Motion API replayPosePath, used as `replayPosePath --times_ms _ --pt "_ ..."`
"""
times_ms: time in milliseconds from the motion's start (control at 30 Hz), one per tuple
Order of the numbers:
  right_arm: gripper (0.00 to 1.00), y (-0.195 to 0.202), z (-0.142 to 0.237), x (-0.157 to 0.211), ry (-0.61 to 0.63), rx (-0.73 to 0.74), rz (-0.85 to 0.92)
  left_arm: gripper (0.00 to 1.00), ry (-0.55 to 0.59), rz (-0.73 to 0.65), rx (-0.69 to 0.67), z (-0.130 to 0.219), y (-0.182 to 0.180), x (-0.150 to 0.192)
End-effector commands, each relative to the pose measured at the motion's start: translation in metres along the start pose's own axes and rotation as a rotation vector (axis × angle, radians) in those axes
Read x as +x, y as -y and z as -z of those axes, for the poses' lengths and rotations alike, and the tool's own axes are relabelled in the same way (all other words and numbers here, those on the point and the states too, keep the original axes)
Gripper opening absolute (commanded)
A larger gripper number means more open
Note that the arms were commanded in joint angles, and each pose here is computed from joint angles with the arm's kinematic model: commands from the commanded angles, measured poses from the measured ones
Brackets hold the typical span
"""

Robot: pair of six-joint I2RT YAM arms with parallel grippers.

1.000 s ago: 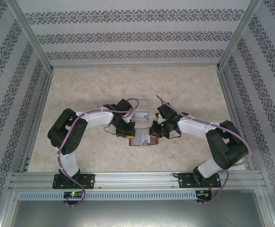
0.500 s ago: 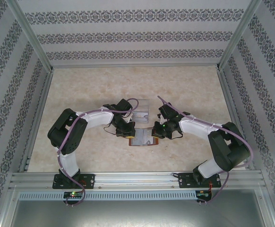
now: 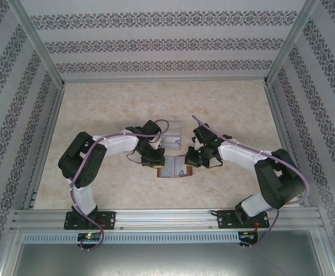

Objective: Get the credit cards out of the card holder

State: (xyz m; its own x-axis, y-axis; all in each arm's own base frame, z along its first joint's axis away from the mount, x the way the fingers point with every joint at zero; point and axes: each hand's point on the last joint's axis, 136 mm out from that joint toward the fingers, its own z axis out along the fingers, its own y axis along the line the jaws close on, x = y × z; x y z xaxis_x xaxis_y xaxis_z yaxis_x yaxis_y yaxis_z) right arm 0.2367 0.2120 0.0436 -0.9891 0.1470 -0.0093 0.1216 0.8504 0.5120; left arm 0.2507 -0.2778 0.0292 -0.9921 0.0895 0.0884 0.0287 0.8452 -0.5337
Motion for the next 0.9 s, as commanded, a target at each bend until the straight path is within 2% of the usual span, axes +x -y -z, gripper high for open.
replayPosePath --times_ms 0,467,867 --pt "0.04 -0.005 0.006 -0.008 0.029 -0.002 0.011 0.02 -0.039 -0.001 -0.066 -0.008 -0.013 0.009" --pt "0.04 -0.006 0.008 -0.007 0.029 0.061 0.051 0.03 -0.039 -0.003 -0.063 -0.008 -0.012 0.009" --pt "0.05 -0.024 0.006 -0.004 0.016 0.088 0.101 0.03 -0.036 -0.003 -0.06 -0.007 -0.012 0.009"
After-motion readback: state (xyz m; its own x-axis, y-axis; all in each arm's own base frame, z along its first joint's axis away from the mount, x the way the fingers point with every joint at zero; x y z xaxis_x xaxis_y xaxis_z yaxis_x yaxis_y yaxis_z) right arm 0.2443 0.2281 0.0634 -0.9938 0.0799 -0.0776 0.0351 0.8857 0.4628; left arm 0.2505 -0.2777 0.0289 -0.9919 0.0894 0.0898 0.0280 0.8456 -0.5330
